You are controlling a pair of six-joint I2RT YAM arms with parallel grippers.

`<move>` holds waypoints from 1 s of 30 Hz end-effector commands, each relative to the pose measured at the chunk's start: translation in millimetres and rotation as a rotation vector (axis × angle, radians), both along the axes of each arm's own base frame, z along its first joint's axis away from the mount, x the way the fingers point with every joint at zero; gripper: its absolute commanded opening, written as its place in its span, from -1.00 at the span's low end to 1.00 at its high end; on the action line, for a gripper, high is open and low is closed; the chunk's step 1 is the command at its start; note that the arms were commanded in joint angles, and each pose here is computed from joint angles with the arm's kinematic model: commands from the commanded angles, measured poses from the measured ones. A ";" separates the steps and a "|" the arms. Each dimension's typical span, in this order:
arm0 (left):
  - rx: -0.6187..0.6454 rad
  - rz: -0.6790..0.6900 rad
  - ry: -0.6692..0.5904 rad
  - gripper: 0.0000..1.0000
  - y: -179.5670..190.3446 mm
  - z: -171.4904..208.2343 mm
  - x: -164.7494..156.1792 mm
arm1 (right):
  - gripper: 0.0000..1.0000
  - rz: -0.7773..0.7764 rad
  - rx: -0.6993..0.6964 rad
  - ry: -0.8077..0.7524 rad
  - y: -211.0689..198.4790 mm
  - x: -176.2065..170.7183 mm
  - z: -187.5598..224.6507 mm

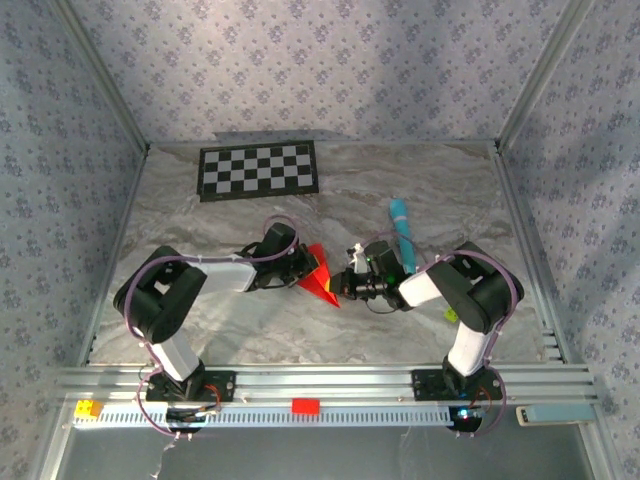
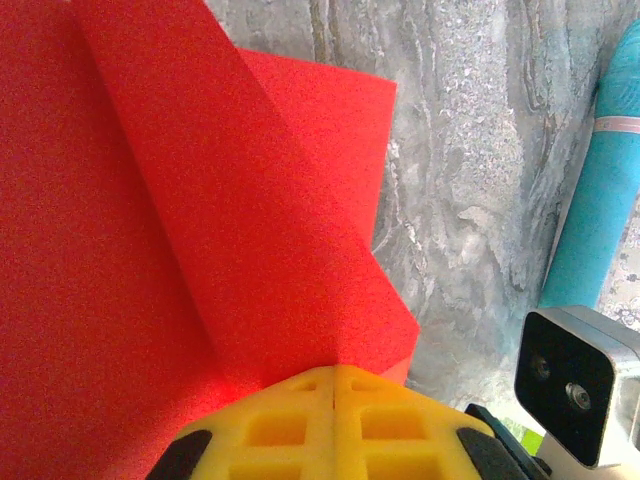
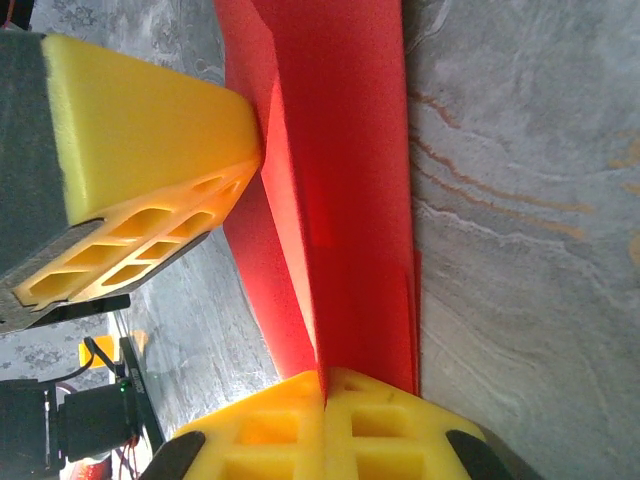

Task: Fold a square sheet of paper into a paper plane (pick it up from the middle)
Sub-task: Fourth fold the wing at the center of the table.

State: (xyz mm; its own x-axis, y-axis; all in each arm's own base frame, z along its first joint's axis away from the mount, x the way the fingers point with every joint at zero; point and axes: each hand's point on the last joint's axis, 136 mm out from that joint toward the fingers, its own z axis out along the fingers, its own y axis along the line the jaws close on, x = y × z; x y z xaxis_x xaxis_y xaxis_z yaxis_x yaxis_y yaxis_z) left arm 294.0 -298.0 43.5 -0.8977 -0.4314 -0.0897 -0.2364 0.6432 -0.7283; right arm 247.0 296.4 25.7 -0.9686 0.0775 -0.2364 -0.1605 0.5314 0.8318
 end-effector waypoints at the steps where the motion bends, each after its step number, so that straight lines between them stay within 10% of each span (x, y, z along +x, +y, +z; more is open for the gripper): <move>1: -0.033 -0.017 -0.036 -1.00 -11.4 10.8 7.5 | -1.00 -0.044 -0.108 0.097 -16.0 -8.8 -37.3; 30: 0.010 -0.027 0.003 -1.00 -13.7 -13.2 12.5 | -0.99 -0.057 -0.130 0.178 -16.8 -11.7 -47.2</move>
